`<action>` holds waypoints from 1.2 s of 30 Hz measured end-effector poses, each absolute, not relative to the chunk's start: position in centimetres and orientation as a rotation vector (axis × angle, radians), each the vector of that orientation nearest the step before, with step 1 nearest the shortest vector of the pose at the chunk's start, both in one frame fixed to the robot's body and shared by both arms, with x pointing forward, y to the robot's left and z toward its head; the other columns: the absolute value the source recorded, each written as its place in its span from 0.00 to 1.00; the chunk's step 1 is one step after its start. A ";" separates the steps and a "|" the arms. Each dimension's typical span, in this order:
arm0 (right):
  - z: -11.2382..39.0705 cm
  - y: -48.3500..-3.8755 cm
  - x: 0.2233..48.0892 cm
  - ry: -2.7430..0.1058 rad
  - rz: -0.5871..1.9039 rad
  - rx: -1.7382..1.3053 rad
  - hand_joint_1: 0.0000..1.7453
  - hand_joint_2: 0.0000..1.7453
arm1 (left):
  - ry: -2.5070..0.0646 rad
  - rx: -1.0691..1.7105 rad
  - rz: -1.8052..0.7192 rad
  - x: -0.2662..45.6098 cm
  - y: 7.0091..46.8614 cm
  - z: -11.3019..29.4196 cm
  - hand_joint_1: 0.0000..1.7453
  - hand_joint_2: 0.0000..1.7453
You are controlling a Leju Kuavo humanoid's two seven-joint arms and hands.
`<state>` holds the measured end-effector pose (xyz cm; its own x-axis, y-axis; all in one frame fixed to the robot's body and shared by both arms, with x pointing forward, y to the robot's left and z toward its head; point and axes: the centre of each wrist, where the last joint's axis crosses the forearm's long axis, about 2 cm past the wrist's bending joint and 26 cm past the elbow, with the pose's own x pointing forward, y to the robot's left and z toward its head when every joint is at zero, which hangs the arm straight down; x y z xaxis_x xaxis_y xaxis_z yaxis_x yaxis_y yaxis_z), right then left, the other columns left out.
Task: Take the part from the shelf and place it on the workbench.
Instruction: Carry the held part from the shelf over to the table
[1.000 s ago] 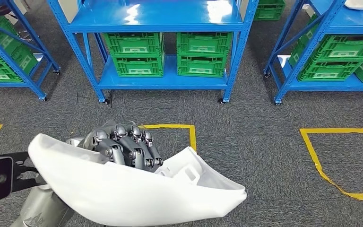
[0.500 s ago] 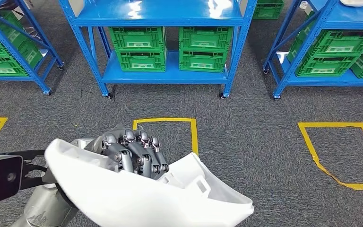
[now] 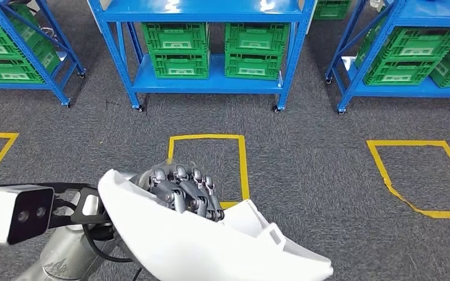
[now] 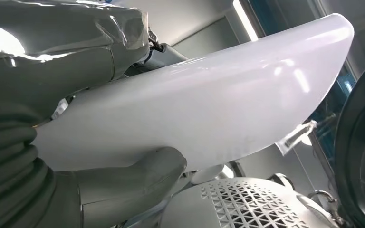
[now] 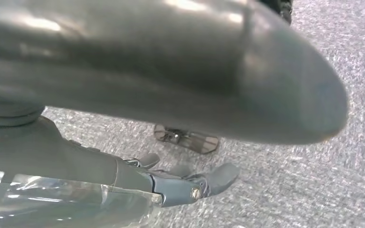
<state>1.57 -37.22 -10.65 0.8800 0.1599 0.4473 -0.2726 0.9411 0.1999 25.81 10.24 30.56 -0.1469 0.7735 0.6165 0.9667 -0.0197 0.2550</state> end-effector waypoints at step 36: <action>-10.8 -37.4 0.2 -0.344 0.222 0.142 0.00 0.00 | -1.949 -1.756 -0.922 26.8 10.5 29.1 1.00 1.00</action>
